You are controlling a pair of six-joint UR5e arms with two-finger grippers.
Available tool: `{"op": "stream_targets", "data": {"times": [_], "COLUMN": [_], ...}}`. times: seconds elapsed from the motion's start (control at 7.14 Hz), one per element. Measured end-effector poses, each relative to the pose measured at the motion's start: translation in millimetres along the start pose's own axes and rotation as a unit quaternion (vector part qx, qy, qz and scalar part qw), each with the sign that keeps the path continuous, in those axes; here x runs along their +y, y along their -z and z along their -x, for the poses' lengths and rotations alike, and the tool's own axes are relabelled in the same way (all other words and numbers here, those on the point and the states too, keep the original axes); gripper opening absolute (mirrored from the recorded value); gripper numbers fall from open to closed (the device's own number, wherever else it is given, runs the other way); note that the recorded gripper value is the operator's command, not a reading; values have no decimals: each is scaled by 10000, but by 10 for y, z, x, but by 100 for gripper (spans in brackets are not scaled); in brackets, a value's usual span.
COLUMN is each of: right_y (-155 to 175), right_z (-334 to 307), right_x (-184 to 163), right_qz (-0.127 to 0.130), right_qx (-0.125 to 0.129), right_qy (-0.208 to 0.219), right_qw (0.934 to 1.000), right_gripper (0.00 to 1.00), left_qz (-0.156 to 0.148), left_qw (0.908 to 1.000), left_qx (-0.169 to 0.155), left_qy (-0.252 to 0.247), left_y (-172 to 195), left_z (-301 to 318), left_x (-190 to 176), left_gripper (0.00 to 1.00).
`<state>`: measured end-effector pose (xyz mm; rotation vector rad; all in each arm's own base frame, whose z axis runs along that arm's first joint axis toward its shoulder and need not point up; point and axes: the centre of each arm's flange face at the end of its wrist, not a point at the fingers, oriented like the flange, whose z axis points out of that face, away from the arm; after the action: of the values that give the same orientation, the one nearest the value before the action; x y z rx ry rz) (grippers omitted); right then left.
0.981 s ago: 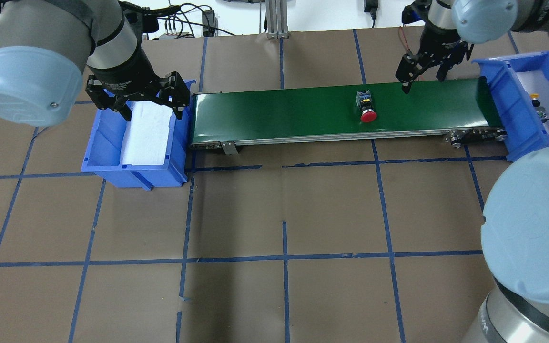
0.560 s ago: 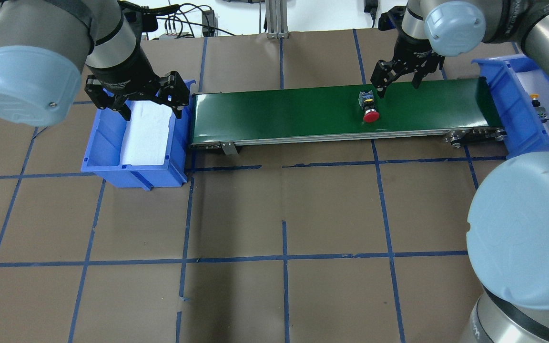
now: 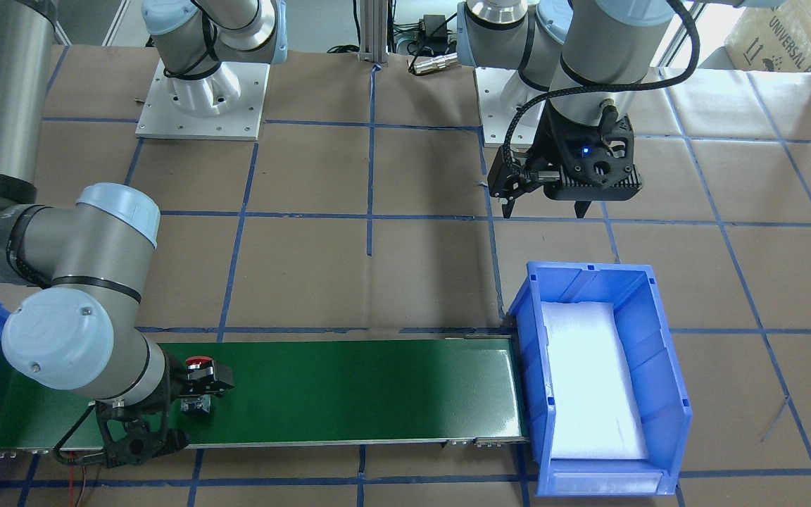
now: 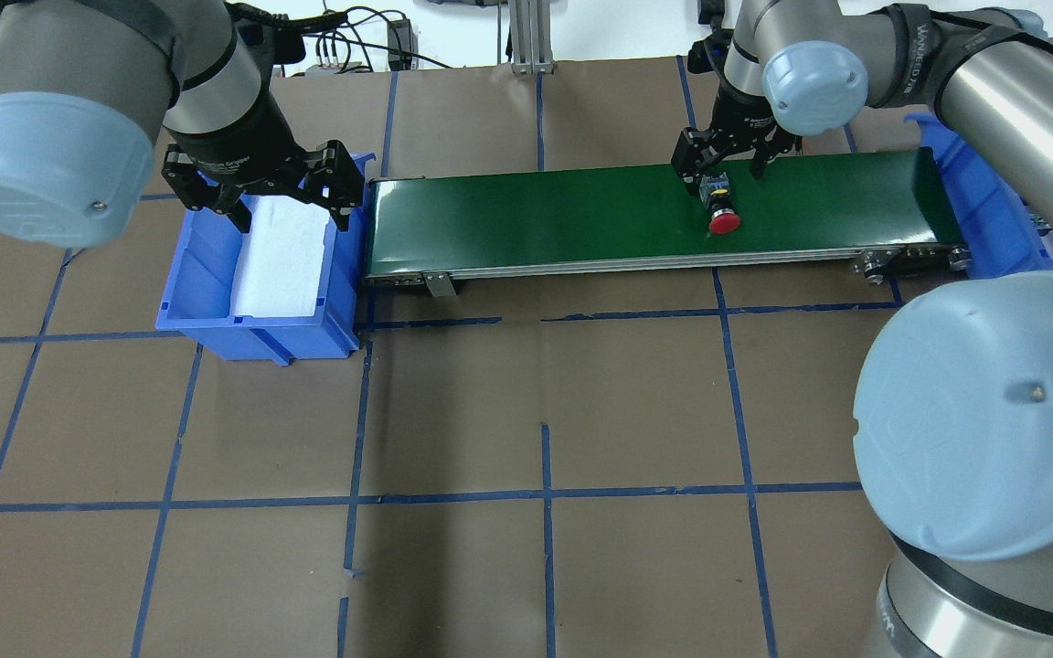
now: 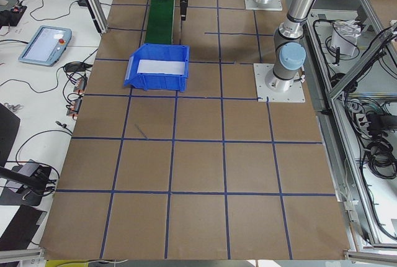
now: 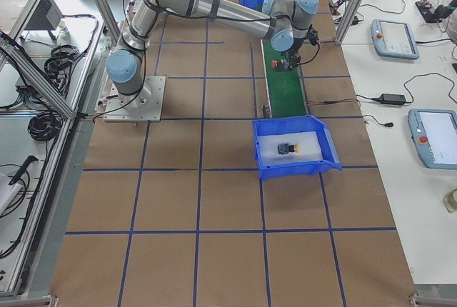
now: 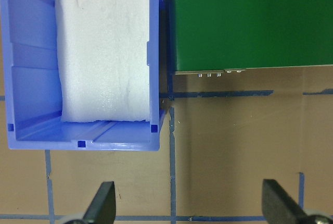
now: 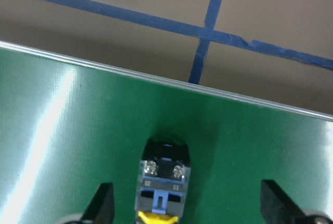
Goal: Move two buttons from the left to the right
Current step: 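Grasp the red button on the belt with the right gripper, then carry the red button with the right gripper into the far blue bin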
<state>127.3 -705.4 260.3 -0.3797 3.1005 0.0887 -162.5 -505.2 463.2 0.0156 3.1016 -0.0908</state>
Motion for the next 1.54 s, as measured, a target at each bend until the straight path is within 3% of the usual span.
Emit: {"op": "stream_targets", "data": {"times": [0.14, 0.28, 0.56, 0.84, 1.12, 1.54], "right_y": [-54, -43, 96, 562, 990, 1167], "right_z": [-8, -41, -122, -321, -1079, -2616], "right_x": [-13, -11, 35, 90, 202, 675], "right_qz": [39, 59, 117, 80, -37, -299], "right_qx": [21, 88, 198, 249, 238, 359], "right_qy": [-12, -40, -107, -235, -547, -774], "right_qw": [10000, 9999, 9997, 9994, 9982, 9959], "right_gripper": [22, 14, 10, 9, 8, 8], "left_qz": [17, 30, 33, 54, 33, 60], "left_qw": [10000, 10000, 10000, 10000, 10000, 9999], "left_qx": [-1, 1, -1, -1, 14, 27], "left_qy": [-7, -13, -32, -49, -72, -85], "left_y": [-16, -32, -13, -58, -38, -62], "left_z": [-9, -17, -19, -39, -61, -79], "left_x": [-10, -20, -4, -56, -36, -32], "left_gripper": [100, 100, 100, 100, 100, 100]}}
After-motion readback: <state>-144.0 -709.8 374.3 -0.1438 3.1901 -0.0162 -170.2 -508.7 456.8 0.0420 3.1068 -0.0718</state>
